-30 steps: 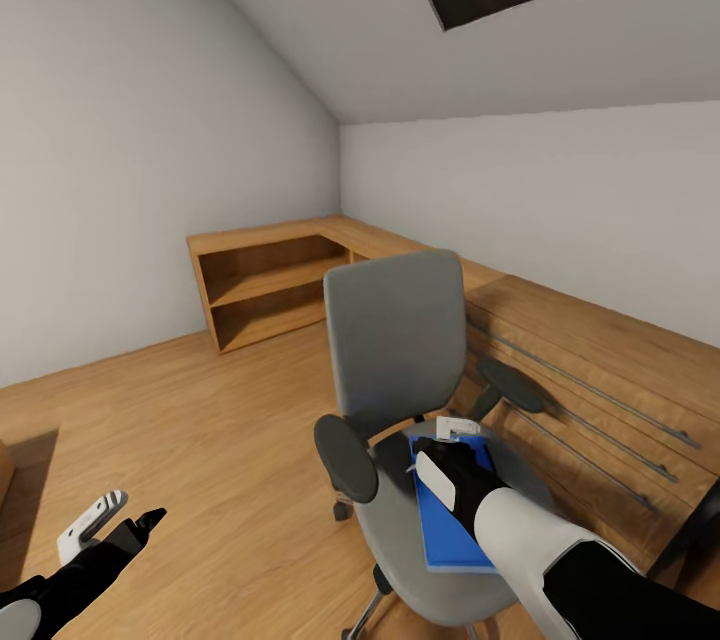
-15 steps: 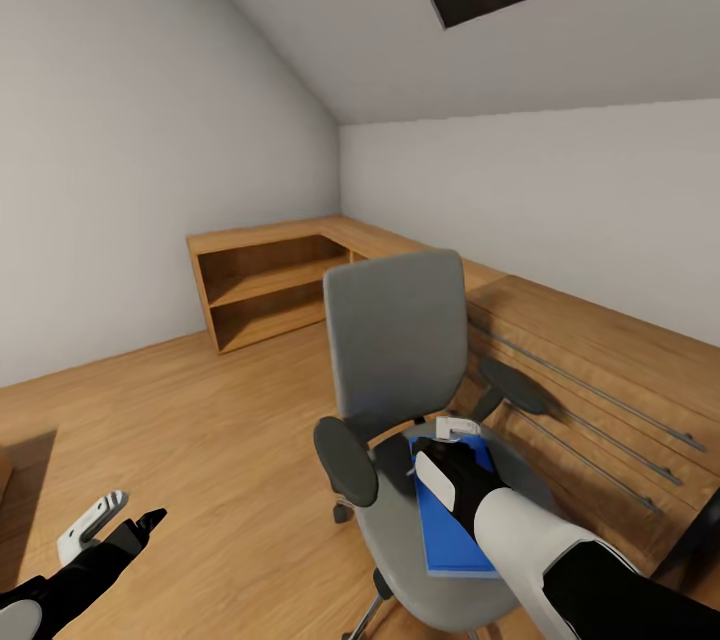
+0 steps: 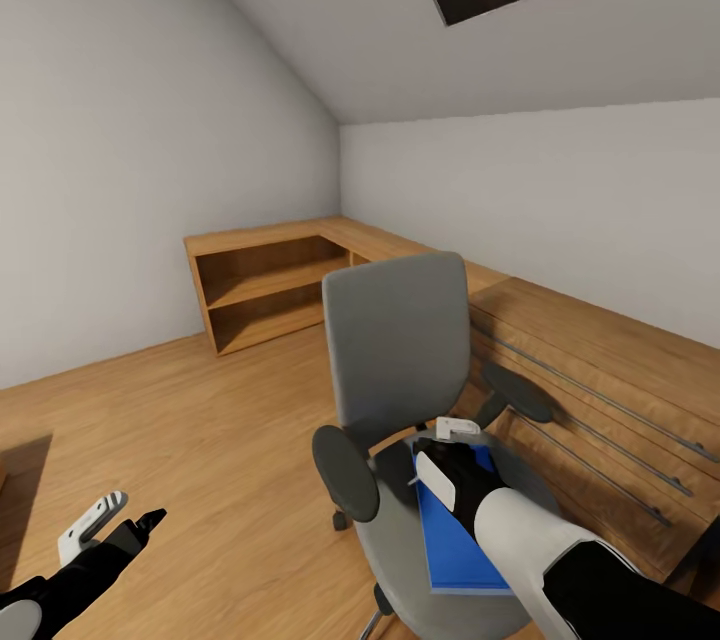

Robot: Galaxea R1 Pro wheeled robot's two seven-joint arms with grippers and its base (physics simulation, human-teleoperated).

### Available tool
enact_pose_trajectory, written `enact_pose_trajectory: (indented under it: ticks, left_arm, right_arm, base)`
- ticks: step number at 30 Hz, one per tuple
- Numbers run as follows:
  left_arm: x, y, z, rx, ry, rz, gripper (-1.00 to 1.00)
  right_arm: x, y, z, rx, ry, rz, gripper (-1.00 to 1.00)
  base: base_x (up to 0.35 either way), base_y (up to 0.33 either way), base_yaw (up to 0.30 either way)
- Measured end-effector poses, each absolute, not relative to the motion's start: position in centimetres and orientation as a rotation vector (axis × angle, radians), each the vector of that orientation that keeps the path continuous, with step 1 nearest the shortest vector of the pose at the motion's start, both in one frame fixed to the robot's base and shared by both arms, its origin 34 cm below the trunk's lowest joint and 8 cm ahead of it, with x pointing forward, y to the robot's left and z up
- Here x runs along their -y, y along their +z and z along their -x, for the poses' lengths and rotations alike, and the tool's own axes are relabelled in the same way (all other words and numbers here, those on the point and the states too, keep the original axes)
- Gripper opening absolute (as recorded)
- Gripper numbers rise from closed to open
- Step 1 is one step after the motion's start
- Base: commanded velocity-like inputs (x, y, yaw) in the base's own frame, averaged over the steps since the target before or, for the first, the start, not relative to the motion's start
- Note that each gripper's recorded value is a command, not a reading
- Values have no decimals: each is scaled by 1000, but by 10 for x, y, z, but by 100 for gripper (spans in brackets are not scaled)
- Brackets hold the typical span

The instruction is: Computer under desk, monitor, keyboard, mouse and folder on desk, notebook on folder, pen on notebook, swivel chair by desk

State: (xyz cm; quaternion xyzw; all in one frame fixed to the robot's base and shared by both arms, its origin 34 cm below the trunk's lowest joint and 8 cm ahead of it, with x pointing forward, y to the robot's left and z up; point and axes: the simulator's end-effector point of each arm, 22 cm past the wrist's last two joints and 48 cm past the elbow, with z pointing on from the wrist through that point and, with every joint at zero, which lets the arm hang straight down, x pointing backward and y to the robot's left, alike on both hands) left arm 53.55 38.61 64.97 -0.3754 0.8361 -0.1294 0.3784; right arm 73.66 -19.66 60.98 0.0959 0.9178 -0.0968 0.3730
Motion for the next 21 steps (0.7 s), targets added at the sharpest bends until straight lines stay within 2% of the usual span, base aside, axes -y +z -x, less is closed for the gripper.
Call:
enact_pose_trajectory:
  ticks: [21]
  left_arm:
    - [-389,628,-532,-2132,-323,966,100]
  right_arm:
    - [195,585,-729,-2377,-257,-229,100]
  base:
    - [0,0,0]
